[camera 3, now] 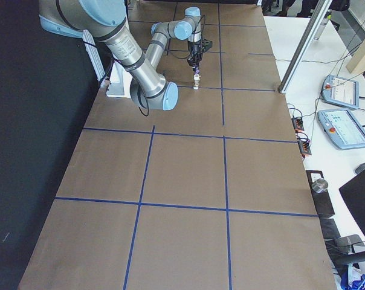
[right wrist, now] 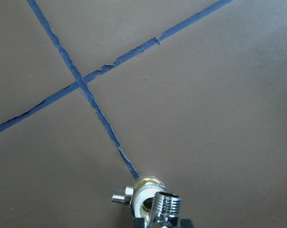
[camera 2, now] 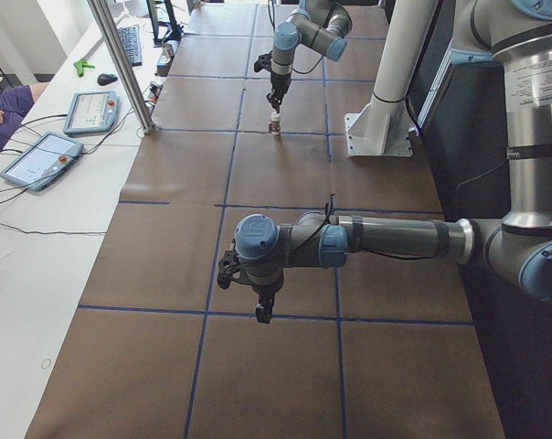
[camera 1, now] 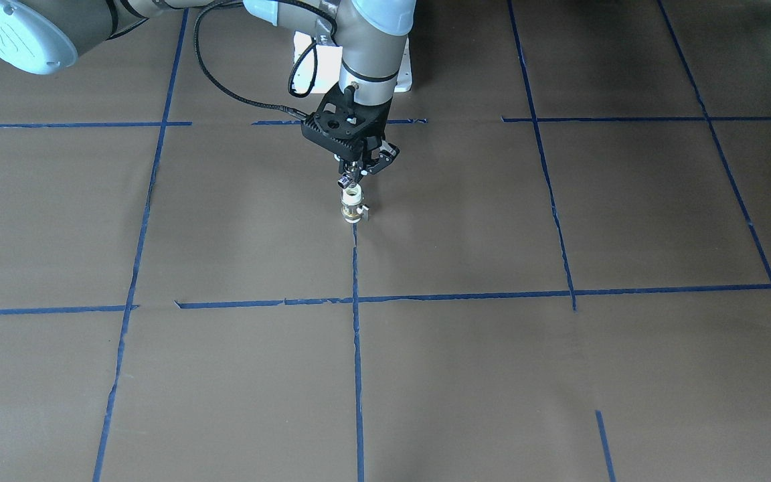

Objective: Assemble PPR valve and pipe with both arms
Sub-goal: 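Lower the chrome valve into the white fitting and press it in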

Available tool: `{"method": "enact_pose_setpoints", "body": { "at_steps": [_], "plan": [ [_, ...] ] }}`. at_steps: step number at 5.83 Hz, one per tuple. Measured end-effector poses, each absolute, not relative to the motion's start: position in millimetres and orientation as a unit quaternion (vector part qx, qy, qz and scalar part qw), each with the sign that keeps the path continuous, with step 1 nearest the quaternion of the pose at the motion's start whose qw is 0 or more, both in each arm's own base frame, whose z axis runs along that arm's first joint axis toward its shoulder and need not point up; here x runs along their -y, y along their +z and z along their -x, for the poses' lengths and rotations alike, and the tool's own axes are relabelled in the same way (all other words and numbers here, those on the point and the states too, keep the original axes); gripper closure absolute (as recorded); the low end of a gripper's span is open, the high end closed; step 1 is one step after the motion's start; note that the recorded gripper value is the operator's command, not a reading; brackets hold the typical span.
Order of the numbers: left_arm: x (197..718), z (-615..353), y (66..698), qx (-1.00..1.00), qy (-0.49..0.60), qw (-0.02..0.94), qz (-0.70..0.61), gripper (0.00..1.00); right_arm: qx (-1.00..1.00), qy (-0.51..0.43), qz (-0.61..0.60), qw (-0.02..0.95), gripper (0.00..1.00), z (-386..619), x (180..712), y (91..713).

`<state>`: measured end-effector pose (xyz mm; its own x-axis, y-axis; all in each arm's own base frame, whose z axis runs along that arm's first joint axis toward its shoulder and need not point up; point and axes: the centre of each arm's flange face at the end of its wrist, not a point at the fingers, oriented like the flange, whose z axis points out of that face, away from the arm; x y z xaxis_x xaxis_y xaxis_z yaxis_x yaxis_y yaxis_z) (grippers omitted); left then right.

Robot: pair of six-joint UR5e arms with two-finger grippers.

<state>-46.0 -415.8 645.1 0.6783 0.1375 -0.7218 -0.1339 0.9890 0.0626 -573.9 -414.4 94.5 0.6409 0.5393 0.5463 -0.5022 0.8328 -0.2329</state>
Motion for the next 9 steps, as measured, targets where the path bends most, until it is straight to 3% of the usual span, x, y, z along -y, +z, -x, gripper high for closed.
{"method": "enact_pose_setpoints", "body": {
  "at_steps": [9],
  "plan": [
    [416.4, 46.1, 645.8, -0.394, 0.074, 0.916, -0.002, 0.00, 0.310, 0.285, 0.023, 0.907, 1.00, 578.0, 414.2, 98.6]
  ]
}}
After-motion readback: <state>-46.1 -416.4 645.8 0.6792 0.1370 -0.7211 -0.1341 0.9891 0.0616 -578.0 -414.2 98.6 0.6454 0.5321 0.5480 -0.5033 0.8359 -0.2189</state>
